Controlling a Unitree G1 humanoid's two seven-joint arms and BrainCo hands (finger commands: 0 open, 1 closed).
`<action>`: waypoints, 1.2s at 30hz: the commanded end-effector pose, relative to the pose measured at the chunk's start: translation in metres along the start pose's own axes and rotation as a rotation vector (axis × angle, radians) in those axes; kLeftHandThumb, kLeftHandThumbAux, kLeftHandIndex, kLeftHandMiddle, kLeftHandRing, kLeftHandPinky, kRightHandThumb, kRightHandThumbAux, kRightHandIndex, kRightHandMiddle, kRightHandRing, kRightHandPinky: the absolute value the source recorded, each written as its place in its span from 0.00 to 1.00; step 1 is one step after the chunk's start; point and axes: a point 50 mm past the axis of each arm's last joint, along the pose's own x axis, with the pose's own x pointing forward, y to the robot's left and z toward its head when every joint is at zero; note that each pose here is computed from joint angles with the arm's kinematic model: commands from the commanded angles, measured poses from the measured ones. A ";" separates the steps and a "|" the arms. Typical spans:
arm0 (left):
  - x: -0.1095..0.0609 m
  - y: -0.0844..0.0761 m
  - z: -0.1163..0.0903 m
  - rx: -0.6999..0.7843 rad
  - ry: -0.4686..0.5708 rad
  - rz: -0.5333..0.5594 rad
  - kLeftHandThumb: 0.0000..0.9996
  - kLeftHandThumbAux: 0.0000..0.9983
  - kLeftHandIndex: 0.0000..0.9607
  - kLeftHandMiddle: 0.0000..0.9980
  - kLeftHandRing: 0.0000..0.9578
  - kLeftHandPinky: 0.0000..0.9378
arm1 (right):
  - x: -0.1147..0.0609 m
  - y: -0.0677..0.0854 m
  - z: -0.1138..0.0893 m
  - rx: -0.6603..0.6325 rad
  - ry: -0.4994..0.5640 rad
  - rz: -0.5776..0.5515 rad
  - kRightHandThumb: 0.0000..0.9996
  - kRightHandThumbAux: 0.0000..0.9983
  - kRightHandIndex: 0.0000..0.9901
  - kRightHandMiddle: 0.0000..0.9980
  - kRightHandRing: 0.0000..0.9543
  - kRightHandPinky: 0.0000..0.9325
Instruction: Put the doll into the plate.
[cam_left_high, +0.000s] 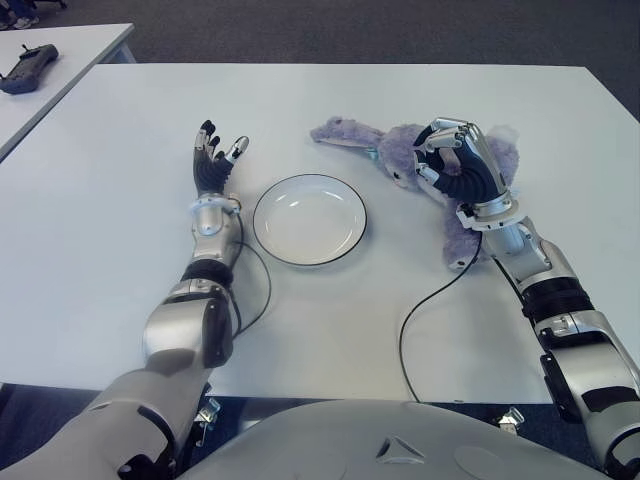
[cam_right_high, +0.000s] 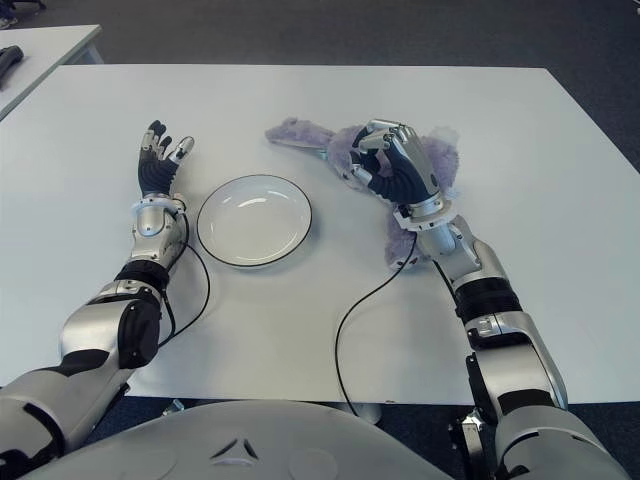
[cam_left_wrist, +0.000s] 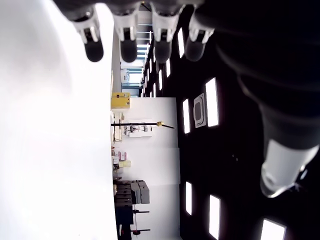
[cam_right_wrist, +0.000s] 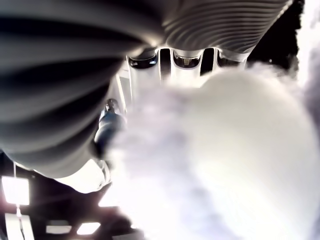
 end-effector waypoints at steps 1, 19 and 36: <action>-0.098 0.009 -0.115 0.039 0.534 0.034 0.00 0.64 0.03 0.04 0.03 0.03 | -0.004 0.005 0.008 0.057 -0.025 0.024 0.62 0.71 0.78 0.87 0.91 0.93; -0.098 0.008 -0.115 0.035 0.536 0.034 0.00 0.64 0.02 0.04 0.03 0.01 | 0.006 0.005 -0.003 -0.077 0.036 0.085 0.29 0.53 0.20 0.27 0.26 0.23; -0.086 0.011 -0.105 0.012 0.464 0.028 0.00 0.70 0.00 0.03 0.02 0.04 | 0.016 0.001 -0.018 -0.278 0.165 0.144 0.21 0.48 0.04 0.10 0.09 0.09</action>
